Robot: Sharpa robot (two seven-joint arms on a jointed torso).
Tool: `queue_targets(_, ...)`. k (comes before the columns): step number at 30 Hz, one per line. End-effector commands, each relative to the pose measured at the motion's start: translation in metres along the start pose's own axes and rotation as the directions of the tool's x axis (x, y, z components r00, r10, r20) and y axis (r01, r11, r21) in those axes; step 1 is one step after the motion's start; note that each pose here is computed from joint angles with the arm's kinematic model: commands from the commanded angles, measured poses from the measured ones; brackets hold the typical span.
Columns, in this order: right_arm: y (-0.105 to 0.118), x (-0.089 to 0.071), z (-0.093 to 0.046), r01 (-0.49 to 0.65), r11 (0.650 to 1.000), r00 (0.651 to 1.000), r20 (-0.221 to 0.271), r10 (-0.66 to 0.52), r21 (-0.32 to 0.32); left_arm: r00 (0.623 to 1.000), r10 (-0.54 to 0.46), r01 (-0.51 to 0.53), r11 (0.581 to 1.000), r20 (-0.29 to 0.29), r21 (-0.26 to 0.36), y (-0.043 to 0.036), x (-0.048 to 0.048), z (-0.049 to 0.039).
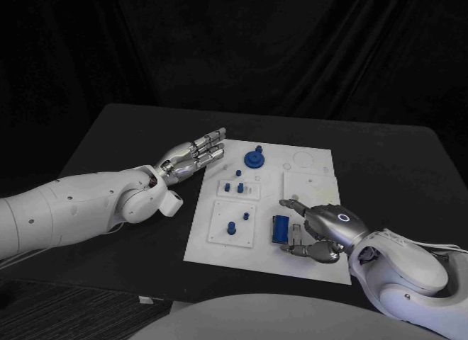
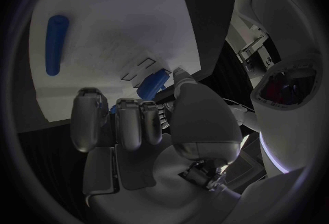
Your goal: Assemble the parts on the task board
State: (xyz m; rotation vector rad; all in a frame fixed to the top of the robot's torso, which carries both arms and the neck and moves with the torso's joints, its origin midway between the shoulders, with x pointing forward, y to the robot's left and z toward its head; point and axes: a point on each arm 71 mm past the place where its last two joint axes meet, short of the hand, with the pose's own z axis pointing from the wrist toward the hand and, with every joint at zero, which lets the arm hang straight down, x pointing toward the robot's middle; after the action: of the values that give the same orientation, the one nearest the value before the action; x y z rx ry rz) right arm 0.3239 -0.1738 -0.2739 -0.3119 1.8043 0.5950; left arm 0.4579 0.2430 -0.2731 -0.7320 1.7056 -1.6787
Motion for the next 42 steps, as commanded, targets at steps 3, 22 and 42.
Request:
queue_targets(3,0.001,-0.006,-0.004,-0.032,0.999,0.997,0.07,0.033,-0.013,1.0,-0.01,0.01,1.0,-0.01,0.009,-0.0001,0.0016,-0.0001)
queue_targets(22,0.003,-0.001,0.001,-0.017,1.0,0.999,0.032,0.017,-0.003,1.0,-0.014,0.015,1.0,-0.017,0.003,0.0009,0.0032,0.0004)
queue_targets(42,0.005,0.001,0.006,-0.021,1.0,0.999,0.044,0.022,-0.007,1.0,-0.017,0.017,1.0,-0.02,-0.002,0.0014,0.004,0.0008)
